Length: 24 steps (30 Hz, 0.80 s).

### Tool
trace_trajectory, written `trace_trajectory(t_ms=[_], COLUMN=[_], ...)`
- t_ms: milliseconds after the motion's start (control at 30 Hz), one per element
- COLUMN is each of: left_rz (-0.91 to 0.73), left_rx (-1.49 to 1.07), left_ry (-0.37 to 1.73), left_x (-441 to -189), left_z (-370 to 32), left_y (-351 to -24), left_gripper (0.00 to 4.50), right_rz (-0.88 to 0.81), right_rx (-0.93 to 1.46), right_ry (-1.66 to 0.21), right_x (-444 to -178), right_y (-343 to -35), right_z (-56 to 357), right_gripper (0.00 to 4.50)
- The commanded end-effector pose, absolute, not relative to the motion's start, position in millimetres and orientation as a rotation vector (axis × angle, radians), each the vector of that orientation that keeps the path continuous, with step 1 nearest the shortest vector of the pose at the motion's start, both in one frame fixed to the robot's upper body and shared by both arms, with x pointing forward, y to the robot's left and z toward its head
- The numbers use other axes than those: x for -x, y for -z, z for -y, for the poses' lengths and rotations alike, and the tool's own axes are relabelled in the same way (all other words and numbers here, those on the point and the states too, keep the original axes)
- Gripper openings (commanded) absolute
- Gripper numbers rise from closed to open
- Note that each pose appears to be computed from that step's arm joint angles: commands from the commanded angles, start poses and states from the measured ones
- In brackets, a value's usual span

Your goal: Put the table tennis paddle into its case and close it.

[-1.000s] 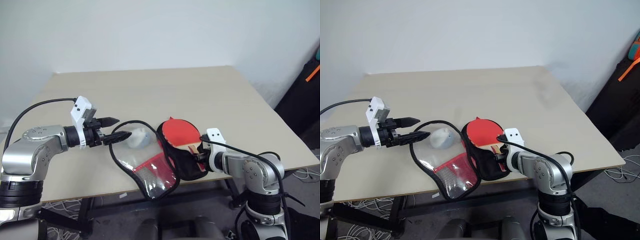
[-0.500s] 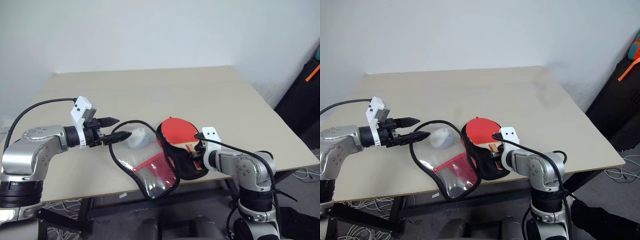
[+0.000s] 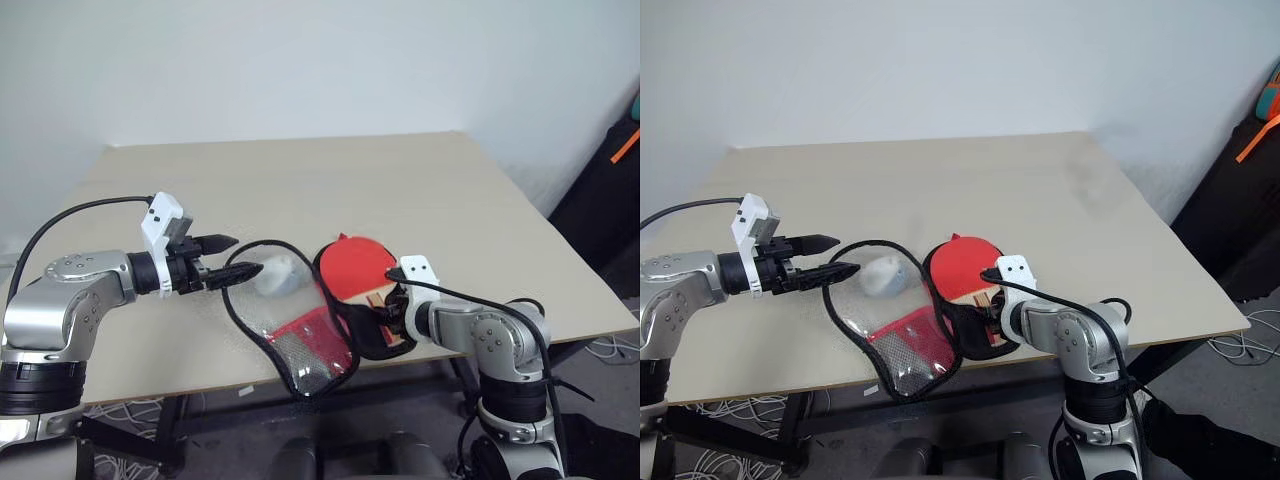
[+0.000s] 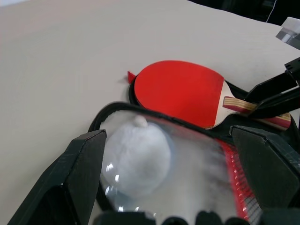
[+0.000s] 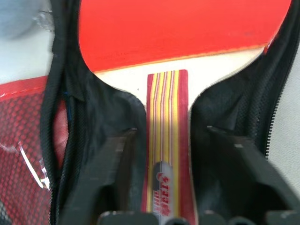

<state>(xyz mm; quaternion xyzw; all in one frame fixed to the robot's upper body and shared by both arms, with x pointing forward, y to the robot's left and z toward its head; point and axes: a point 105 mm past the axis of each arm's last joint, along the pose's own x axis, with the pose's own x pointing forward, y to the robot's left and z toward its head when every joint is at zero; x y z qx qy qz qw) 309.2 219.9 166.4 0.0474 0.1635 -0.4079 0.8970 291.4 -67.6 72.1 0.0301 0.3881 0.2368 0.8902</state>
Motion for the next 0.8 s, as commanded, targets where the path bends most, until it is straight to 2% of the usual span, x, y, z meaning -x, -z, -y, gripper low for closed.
trace_trajectory(t_ms=[33,67,233,433,600,733,800], left_rz=[-0.287,-0.284,-0.272,-0.284,-0.338,-0.374,-0.384], left_rx=[-0.13,-0.13,-0.133,-0.131,-0.119,-0.1,-0.09], left_ry=[0.84,0.84,0.825,0.741,0.602,0.48,0.448], left_x=[-313.9,-314.5,-314.5,-308.8,-301.4,-293.9,-293.3], left_z=[-221.1,-221.1,-230.1,-264.6,-311.3,-347.8,-352.8], left_y=[-182.1,-183.2,-191.6,-199.4,-186.5,-164.6,-154.9], left_gripper=[4.5,4.5,4.5,4.5,4.5,4.5,4.5], right_rz=[-0.676,-0.636,-0.506,-0.393,-0.358,-0.352,-0.351], right_rx=[-0.062,-0.067,-0.065,0.007,0.038,0.043,0.043], right_ry=[-0.563,-0.596,-0.657,-0.6,-0.544,-0.548,-0.558], right_x=[-300.9,-304.0,-321.0,-347.5,-361.2,-360.7,-359.2], right_y=[-109.8,-122.6,-167.6,-198.4,-205.8,-204.1,-202.7], right_z=[66.2,67.9,94.5,143.5,169.3,169.5,166.6], right_gripper=[4.31,4.46,4.46,4.46,4.46,4.46,4.46])
